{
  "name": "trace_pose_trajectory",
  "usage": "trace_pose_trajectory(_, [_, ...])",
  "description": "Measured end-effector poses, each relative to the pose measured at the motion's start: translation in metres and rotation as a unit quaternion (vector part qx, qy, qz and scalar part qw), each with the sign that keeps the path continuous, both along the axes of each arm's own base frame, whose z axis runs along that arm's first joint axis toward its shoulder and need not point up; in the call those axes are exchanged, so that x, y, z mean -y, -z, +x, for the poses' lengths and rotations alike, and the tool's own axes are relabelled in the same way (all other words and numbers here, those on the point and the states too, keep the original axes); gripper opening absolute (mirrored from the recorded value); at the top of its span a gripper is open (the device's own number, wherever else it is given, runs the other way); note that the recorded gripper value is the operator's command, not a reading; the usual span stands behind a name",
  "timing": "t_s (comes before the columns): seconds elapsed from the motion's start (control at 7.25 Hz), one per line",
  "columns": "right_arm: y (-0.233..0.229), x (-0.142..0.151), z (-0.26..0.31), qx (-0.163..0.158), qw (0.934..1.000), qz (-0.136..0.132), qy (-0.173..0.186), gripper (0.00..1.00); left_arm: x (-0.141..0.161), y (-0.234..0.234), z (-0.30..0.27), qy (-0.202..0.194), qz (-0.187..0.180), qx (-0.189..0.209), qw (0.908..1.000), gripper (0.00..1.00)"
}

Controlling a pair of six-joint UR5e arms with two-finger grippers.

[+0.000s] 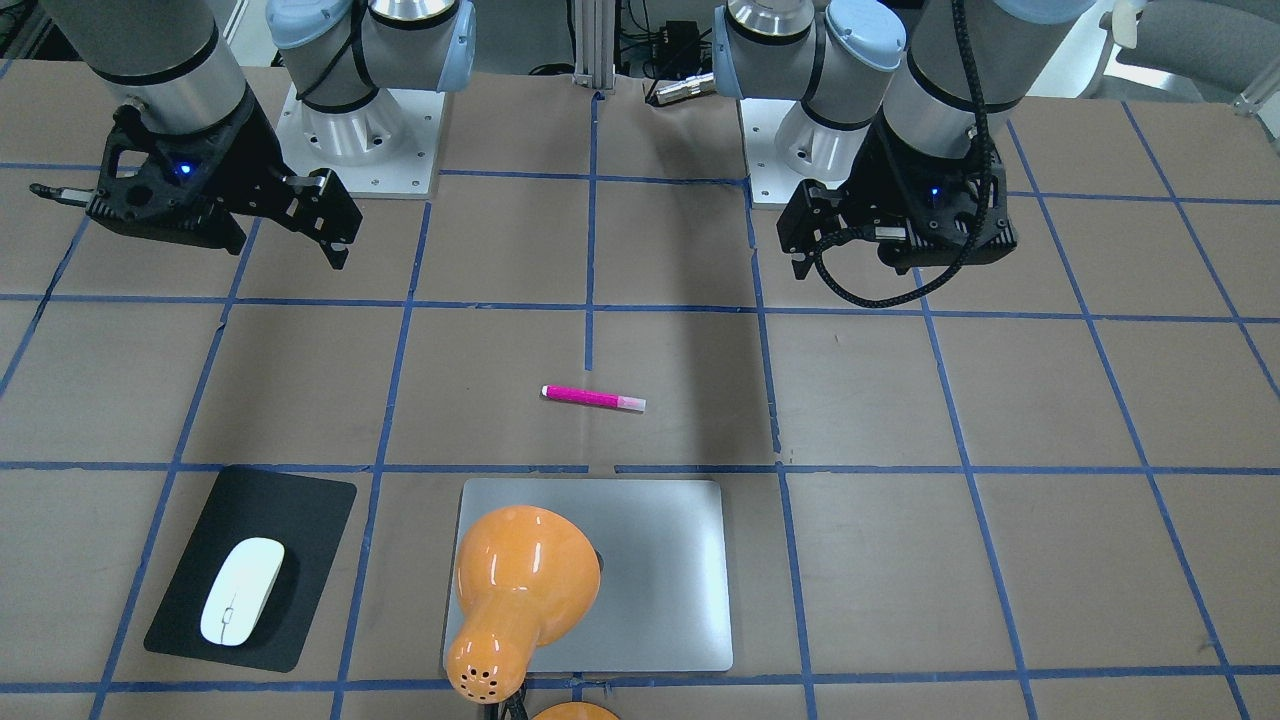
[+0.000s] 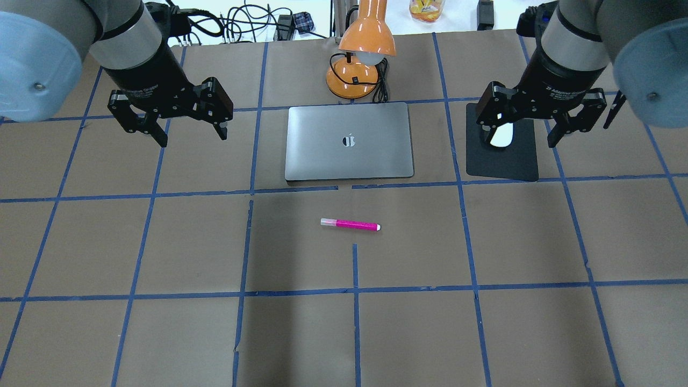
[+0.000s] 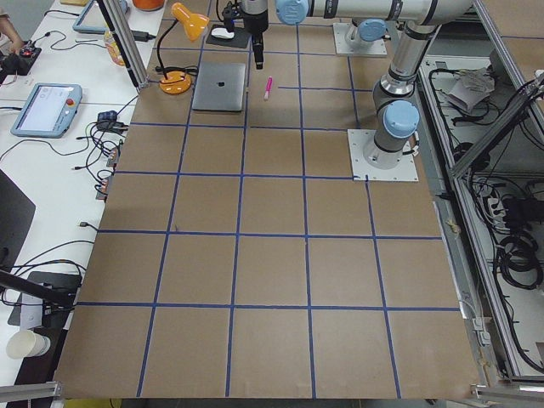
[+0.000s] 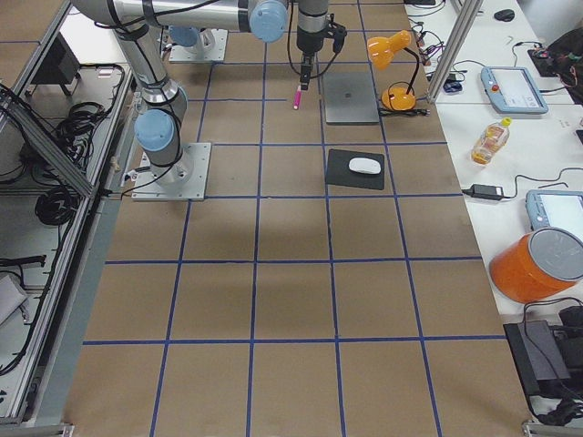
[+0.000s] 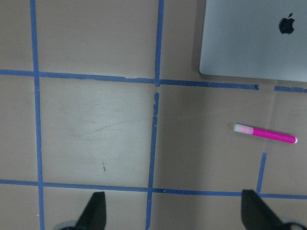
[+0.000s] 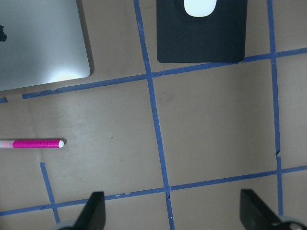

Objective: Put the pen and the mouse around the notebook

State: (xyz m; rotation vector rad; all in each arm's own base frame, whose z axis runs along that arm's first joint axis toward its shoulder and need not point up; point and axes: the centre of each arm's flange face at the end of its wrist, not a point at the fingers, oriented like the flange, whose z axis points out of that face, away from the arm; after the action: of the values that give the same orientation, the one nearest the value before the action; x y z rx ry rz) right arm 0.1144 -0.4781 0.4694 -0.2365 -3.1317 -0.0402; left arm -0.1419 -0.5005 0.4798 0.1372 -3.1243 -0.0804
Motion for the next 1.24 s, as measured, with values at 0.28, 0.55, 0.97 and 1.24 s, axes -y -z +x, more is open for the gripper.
trace_pose_trajectory(0.28, [-0.0031, -0.0023, -0.0017, 0.000, 1.0000, -0.001, 0.002, 1.00, 0.0008, 0.0000, -0.0005, -0.001, 0.000, 0.000, 1.0000, 1.00])
trace_pose_trajectory(0.55, [-0.0056, -0.0046, -0.0018, 0.000, 1.0000, -0.002, 0.002, 1.00, 0.0013, -0.0002, -0.0008, -0.001, -0.001, 0.000, 1.0000, 1.00])
trace_pose_trajectory(0.97, [-0.0051, -0.0055, -0.0008, 0.000, 1.0000, -0.001, 0.001, 1.00, 0.0011, -0.0007, -0.0008, -0.001, -0.001, 0.000, 1.0000, 1.00])
trace_pose_trajectory(1.24, [-0.0039, -0.0058, -0.0004, 0.001, 1.0000, 0.000, 0.001, 1.00, 0.0006, -0.0003, -0.0007, -0.001, -0.001, 0.000, 1.0000, 1.00])
